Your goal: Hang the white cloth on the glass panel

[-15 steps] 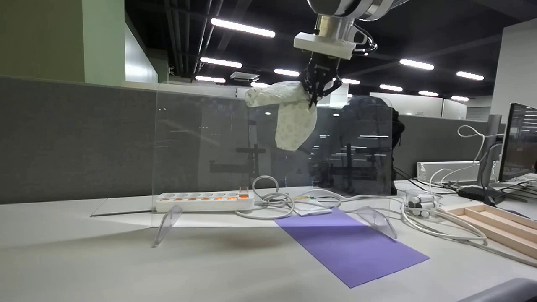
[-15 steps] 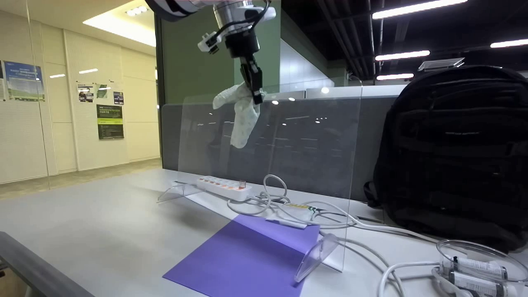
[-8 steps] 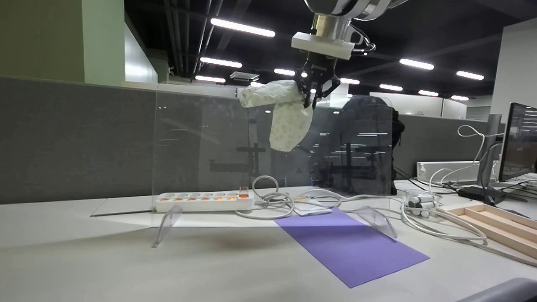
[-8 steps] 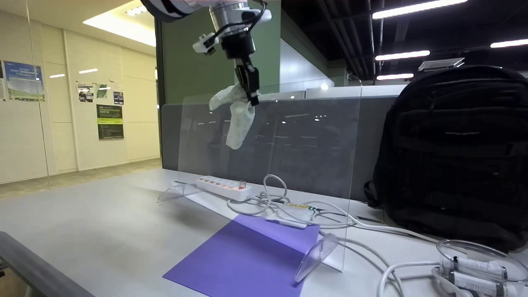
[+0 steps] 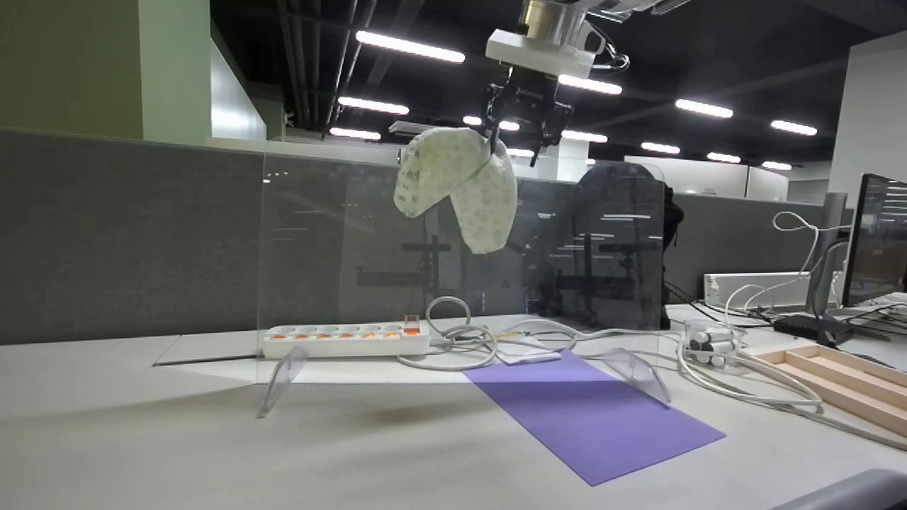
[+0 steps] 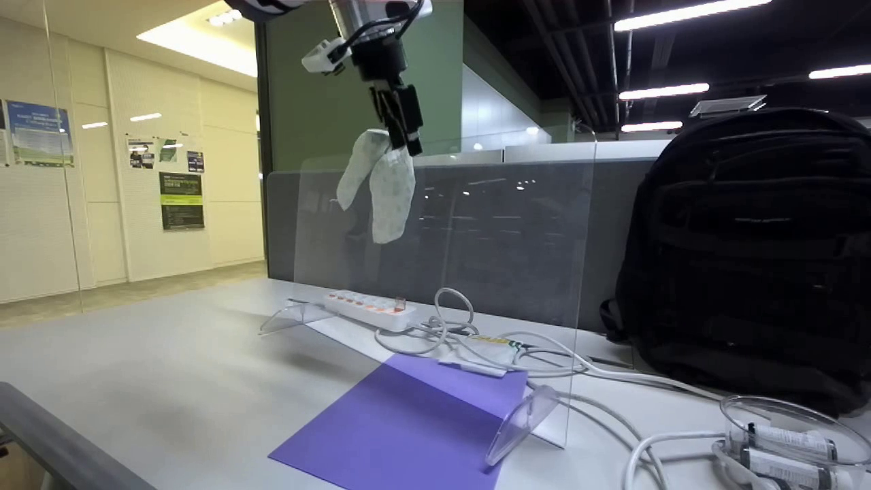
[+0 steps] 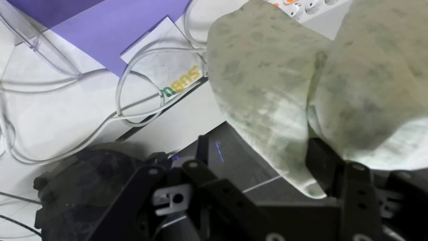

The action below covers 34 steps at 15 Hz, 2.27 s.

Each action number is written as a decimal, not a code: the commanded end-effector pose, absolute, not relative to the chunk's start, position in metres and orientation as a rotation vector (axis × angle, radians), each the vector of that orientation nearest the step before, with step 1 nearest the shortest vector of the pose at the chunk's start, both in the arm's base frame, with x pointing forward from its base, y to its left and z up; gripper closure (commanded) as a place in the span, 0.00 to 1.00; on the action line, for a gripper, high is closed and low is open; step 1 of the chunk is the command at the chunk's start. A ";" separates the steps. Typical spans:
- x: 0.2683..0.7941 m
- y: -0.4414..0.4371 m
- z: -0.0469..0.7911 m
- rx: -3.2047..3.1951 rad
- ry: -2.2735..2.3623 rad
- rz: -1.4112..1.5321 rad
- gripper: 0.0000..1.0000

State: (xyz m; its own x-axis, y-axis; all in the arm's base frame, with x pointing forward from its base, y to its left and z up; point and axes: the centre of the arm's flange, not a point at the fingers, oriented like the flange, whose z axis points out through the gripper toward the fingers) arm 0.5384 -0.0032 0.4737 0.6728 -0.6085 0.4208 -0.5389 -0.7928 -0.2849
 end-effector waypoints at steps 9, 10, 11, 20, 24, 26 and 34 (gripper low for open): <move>0.500 0.018 0.499 -2.788 0.695 -0.836 0.00; 0.498 0.019 0.497 -2.798 0.678 -0.828 0.00; 0.496 0.020 0.494 -2.823 0.653 -0.818 0.00; 0.483 0.042 0.423 -2.978 0.396 -0.597 0.00; 0.482 0.044 0.417 -2.988 0.359 -0.579 0.00; 0.482 0.044 0.417 -2.989 0.357 -0.579 0.00; 0.490 0.076 0.351 -3.050 0.303 -0.418 0.00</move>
State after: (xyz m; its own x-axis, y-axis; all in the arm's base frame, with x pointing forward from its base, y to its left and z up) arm 0.4849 0.0606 0.3772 0.9348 -0.1995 0.2939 -0.1810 -0.9794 -0.0894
